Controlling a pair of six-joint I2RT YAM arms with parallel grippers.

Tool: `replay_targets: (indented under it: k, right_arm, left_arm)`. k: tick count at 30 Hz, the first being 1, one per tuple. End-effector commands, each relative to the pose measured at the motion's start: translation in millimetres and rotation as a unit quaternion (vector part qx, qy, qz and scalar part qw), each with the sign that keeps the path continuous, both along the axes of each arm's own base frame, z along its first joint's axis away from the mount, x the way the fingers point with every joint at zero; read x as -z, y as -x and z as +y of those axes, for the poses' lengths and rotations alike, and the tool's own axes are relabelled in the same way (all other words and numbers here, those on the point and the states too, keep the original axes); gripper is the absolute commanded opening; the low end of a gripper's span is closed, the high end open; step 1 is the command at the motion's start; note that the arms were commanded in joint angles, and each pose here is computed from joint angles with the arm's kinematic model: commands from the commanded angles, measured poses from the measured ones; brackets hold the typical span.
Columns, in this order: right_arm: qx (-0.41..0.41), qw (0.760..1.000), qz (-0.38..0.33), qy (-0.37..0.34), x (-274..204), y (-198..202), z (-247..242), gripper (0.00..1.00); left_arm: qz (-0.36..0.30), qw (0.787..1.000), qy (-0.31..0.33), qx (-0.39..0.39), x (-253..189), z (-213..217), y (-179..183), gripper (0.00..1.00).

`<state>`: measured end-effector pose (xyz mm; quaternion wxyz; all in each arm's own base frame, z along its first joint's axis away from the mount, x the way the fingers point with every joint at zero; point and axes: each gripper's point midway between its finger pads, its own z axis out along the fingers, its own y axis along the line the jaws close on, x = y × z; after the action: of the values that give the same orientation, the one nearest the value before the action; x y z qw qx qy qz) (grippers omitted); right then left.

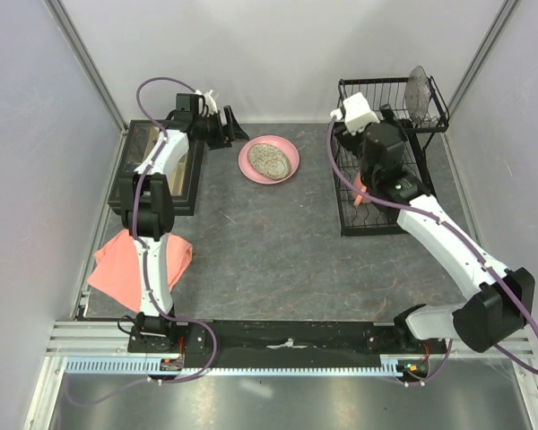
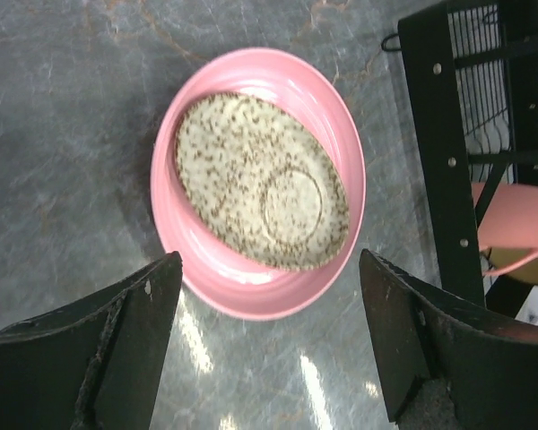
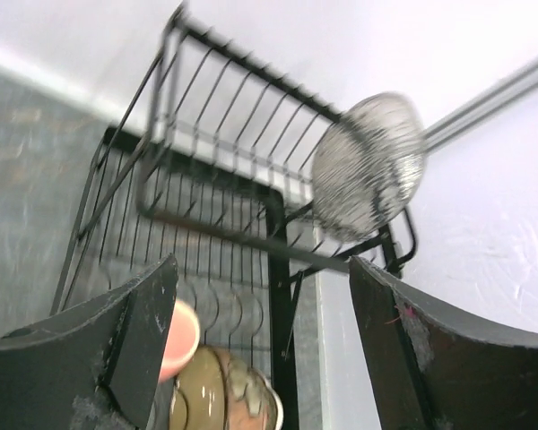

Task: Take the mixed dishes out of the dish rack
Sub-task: Place the plate at the center of the board, then pick up the plate from the dish rack.

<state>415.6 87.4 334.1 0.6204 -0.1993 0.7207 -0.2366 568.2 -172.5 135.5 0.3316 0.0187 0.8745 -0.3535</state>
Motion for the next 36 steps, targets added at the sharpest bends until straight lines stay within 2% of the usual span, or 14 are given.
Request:
replay_targets:
  k: [1,6,12,24,29,36]
  right_arm:
    - [0.029,0.997,-0.046,-0.050,-34,-17,-9,0.85]
    - [0.062,0.992,-0.066,-0.093,-54,-35,-31,0.85]
    - [0.093,0.981,-0.062,-0.160,-52,-61,-66,0.84]
    - [0.103,0.964,-0.051,-0.241,-47,-97,-144,0.83]
    - [0.094,0.960,-0.042,-0.258,-43,-104,-167,0.82]
    - [0.026,0.958,-0.002,-0.287,-23,-120,-164,0.77]
  left_arm:
    - [-0.076,0.996,-0.048,0.017,-50,15,18,0.86]
    - [-0.079,0.994,-0.071,0.027,-48,21,41,0.86]
    - [-0.091,0.991,-0.087,0.038,-53,26,61,0.86]
    - [-0.098,0.990,-0.078,0.064,-45,23,94,0.84]
    - [-0.096,0.990,-0.074,0.069,-43,22,99,0.84]
    - [-0.092,0.991,-0.065,0.069,-41,20,100,0.84]
